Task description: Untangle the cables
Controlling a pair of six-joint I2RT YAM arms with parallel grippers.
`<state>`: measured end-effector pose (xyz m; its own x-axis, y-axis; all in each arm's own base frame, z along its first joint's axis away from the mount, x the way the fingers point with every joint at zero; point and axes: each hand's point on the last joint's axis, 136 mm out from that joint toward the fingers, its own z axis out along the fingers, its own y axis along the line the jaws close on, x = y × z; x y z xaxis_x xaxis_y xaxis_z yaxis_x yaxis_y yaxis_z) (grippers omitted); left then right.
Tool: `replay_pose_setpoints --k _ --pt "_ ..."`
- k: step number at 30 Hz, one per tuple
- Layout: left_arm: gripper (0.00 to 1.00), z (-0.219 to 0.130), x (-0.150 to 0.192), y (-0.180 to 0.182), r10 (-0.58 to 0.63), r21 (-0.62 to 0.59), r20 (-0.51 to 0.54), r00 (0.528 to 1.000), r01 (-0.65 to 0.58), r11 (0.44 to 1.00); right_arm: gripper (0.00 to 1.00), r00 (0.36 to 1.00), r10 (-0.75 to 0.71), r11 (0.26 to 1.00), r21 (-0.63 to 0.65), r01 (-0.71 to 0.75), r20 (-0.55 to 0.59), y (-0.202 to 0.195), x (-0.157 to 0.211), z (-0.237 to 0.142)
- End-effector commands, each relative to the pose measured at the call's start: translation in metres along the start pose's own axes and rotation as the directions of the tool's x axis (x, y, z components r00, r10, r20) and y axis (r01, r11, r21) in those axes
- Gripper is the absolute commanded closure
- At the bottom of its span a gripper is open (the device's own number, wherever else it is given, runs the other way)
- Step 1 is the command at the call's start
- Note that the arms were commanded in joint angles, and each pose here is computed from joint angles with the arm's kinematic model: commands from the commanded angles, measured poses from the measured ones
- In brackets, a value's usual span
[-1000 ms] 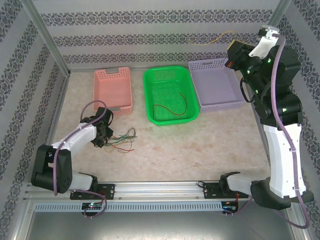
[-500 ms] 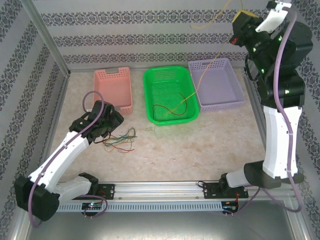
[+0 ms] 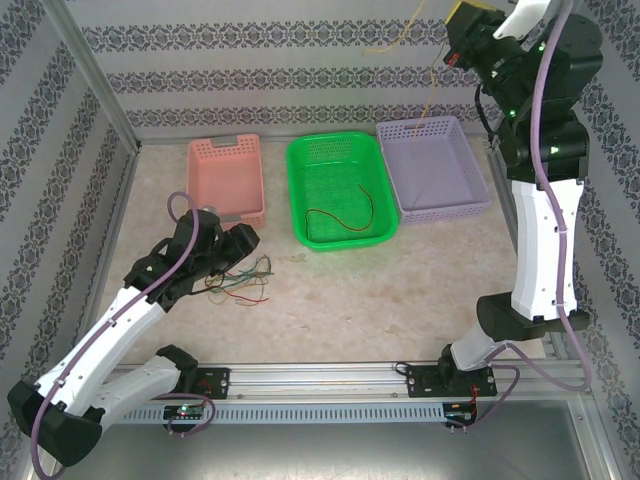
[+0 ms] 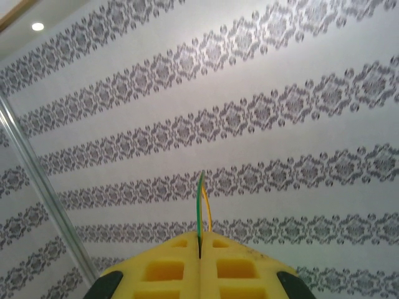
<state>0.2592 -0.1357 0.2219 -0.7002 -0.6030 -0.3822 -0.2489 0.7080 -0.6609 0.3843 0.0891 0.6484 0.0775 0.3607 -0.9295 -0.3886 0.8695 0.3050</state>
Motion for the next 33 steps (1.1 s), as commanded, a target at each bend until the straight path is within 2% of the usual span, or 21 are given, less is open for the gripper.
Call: replay_pose_setpoints --k 1,7,15,28,33 --pt "0.35 0.003 0.002 -0.018 0.053 0.077 -0.004 0.999 -0.053 0.996 1.00 0.994 -0.047 0.998 0.051 0.042 0.094 -0.008 -0.030 -0.006" --pt "0.35 0.010 0.011 -0.022 0.067 0.103 -0.030 0.997 -0.064 0.993 1.00 0.985 -0.101 0.982 0.172 0.076 0.142 -0.046 -0.046 -0.005" --pt "0.35 0.010 0.017 -0.033 0.097 0.116 -0.051 0.994 -0.090 0.989 1.00 0.992 -0.086 0.961 0.269 0.058 0.096 -0.113 -0.022 0.030" --pt "0.35 0.012 0.026 -0.035 0.090 0.114 -0.069 0.994 -0.082 0.990 1.00 0.989 0.016 0.929 0.368 0.039 -0.145 -0.192 0.087 0.065" --pt "0.35 0.011 0.021 -0.045 0.094 0.126 -0.062 0.994 -0.085 0.988 1.00 0.950 0.128 0.886 0.463 0.019 -0.285 -0.237 0.160 0.070"
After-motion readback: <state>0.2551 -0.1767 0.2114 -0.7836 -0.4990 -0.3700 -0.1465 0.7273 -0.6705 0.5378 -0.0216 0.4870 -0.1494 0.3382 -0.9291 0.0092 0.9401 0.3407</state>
